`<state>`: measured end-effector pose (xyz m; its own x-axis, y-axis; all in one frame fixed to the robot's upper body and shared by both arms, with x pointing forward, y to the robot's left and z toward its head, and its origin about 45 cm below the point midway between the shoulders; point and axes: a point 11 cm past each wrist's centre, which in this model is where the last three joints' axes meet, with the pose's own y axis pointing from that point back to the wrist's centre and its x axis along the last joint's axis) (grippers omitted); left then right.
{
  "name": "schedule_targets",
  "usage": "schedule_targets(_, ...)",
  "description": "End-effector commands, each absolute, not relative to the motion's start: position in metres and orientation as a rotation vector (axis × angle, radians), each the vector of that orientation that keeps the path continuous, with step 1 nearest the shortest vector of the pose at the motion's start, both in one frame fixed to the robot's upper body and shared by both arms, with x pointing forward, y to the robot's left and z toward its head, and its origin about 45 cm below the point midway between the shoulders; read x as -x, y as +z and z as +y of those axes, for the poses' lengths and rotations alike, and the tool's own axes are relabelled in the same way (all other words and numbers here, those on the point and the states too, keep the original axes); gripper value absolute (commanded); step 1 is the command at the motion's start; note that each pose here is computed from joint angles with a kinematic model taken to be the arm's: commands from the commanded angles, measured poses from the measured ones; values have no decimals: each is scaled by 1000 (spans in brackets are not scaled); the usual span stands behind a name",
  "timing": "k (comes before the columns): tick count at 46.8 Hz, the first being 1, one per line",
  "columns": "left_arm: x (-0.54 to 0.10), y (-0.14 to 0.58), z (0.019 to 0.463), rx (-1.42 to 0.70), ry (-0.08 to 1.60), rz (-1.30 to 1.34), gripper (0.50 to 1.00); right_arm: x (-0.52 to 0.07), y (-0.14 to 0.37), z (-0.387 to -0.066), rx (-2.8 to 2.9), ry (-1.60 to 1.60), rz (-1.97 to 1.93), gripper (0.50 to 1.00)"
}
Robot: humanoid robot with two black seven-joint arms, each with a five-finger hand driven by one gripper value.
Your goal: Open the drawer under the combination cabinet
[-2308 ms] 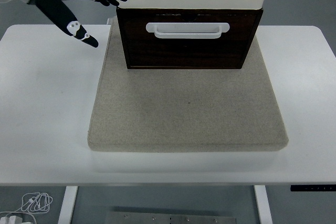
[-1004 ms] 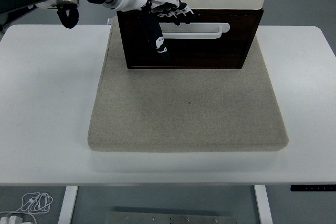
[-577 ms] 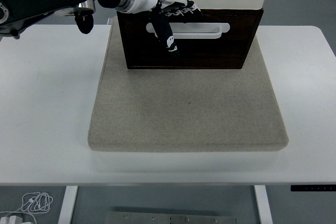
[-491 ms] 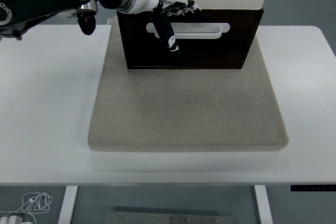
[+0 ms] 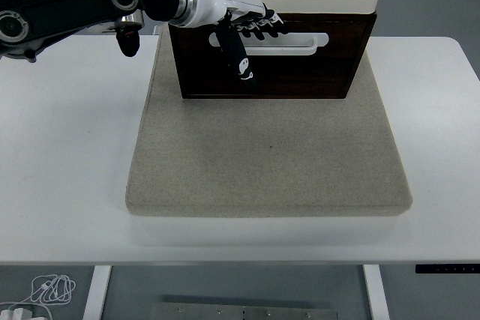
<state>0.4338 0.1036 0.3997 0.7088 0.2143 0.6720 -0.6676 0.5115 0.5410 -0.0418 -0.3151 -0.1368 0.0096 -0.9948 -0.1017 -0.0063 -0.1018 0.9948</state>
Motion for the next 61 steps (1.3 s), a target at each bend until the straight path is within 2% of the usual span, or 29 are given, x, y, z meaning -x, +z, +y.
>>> schedule_targets(1, -435, 398, 104, -885, 571, -575, 1000, 42, -137, -315, -1293, -1274, -1157, 926)
schedule_targets(61, -442, 386, 88, -885, 594, -570, 1000, 42, -137, -315, -1293, -1274, -1157, 926)
